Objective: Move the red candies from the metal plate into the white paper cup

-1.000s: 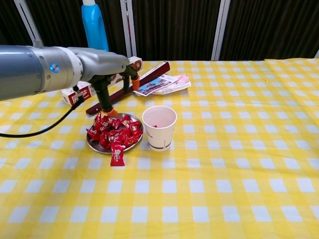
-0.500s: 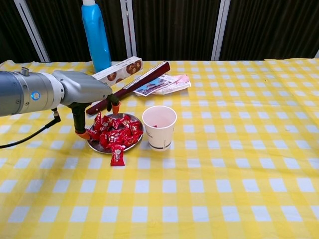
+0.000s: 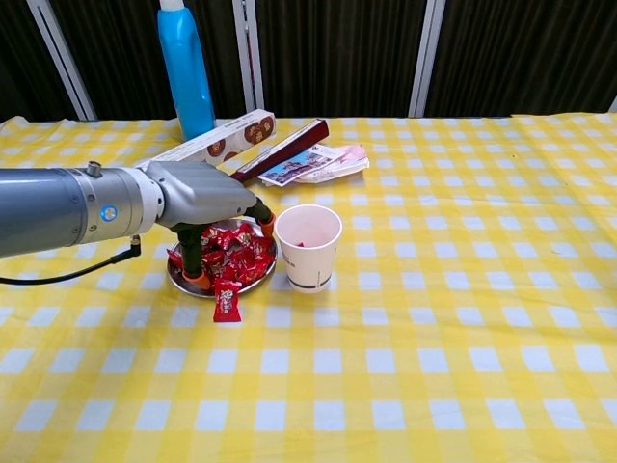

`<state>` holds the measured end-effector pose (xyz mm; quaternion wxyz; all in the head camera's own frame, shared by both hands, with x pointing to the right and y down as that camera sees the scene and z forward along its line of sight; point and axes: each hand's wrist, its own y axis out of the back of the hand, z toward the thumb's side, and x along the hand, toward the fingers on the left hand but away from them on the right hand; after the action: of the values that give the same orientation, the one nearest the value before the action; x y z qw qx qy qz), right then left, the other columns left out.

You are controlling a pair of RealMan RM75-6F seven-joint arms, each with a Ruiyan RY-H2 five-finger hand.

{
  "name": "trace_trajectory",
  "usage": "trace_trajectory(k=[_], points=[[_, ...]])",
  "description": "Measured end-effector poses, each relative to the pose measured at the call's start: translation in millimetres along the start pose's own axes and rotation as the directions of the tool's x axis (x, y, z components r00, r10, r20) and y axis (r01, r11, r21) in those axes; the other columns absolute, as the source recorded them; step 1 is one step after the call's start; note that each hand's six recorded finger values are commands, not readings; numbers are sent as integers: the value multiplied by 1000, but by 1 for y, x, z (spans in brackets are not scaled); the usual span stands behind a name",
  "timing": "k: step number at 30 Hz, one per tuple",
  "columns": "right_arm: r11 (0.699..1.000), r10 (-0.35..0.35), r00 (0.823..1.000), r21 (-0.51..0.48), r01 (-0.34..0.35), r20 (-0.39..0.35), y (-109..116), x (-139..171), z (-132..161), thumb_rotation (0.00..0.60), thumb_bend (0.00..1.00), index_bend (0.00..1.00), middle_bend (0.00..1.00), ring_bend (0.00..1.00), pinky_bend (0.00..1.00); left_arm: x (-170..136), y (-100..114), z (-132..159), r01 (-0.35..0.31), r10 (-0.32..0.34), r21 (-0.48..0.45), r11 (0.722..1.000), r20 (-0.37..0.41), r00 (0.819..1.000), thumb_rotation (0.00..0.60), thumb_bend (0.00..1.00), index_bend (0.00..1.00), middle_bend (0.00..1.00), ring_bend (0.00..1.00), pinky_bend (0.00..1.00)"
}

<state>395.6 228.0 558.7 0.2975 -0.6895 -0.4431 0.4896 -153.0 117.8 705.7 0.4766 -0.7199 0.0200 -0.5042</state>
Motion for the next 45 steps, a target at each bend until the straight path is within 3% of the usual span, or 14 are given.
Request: trace_trajectory(k=[17, 30, 35, 45], points=[[1000, 0, 1000, 0, 0, 2, 0, 0, 0, 600, 387, 0, 0, 0, 0, 4, -13, -1, 20, -20, -5, 1000, 1, 1000, 600, 216, 337, 315, 864, 933], [1000, 5, 1000, -2, -5, 6, -1, 0, 0, 600, 387, 0, 0, 0, 0, 8, -12, -13, 21, -21, -17, 1000, -31, 999, 600, 226, 347, 316, 864, 933], [1000, 9, 1000, 0, -9, 6, -2, 0, 0, 600, 388, 0, 0, 0, 0, 10, -15, -15, 31, -32, -25, 999, -38, 999, 600, 321, 423, 423, 864, 934], [1000, 9, 1000, -2, -9, 7, -2, 0, 0, 600, 388, 0, 0, 0, 0, 16, -20, -7, 24, -25, -47, 999, -33, 999, 600, 398, 574, 630, 871, 941]])
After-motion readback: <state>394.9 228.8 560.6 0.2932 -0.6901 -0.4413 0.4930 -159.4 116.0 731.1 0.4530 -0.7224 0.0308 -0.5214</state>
